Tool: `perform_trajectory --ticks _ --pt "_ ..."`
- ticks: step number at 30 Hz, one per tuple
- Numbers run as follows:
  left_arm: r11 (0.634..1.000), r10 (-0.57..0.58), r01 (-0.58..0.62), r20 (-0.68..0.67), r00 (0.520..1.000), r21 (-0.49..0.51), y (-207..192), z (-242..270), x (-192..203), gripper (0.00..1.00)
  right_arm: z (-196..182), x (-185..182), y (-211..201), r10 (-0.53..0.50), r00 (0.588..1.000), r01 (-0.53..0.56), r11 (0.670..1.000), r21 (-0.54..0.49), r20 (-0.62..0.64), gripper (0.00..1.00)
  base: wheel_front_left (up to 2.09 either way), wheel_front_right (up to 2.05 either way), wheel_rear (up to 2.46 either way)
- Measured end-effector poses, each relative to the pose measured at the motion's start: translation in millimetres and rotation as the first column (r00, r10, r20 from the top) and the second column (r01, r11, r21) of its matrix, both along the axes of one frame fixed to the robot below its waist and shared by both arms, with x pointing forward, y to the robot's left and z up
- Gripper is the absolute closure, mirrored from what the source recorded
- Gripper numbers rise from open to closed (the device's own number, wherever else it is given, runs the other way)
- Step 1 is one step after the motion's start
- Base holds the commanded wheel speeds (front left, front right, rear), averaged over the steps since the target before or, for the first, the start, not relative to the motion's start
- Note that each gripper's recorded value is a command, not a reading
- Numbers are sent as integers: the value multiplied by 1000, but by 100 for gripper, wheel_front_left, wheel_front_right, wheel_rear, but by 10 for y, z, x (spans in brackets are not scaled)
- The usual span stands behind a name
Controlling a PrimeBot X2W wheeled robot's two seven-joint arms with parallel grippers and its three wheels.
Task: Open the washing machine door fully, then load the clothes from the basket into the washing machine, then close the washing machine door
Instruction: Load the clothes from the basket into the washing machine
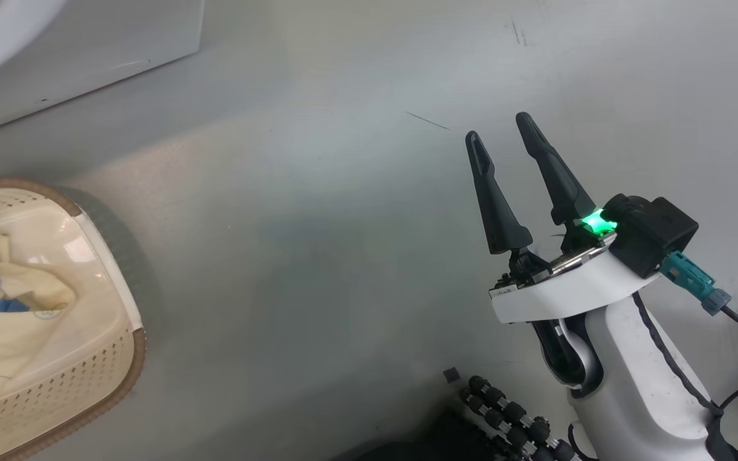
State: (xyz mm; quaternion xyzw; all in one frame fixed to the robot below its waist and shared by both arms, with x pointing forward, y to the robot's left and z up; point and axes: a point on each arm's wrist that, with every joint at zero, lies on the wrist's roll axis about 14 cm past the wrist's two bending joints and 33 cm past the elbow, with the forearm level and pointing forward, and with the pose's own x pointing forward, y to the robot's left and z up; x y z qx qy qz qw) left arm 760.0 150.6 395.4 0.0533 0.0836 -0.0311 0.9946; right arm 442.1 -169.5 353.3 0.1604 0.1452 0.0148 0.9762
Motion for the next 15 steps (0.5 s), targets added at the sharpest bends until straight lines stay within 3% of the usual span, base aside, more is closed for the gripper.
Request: perform_trajectory --ticks 3,4,5,6,15 --pt "1000 15 -16 -64 998 -10 39 -140 -25 100 -6 3 13 3 1000 -3 1000 3 -1 0 0 0 0" --pt "1000 20 -21 -72 997 -12 52 -159 -30 78 -7 5 17 4 1000 -4 1000 4 0 0 0 0 0" --pt "1000 24 -26 -81 996 -14 66 -176 -35 78 -6 10 21 5 1000 -5 1000 5 1 0 0 0 0" --pt "1000 27 -29 -85 996 -13 77 -181 -37 0 -4 14 25 6 1000 -6 1000 6 2 0 0 0 0" --pt "998 36 -41 -95 995 -54 121 -156 -89 0 49 95 46 13 1000 -13 1000 12 28 0 0 0 0"
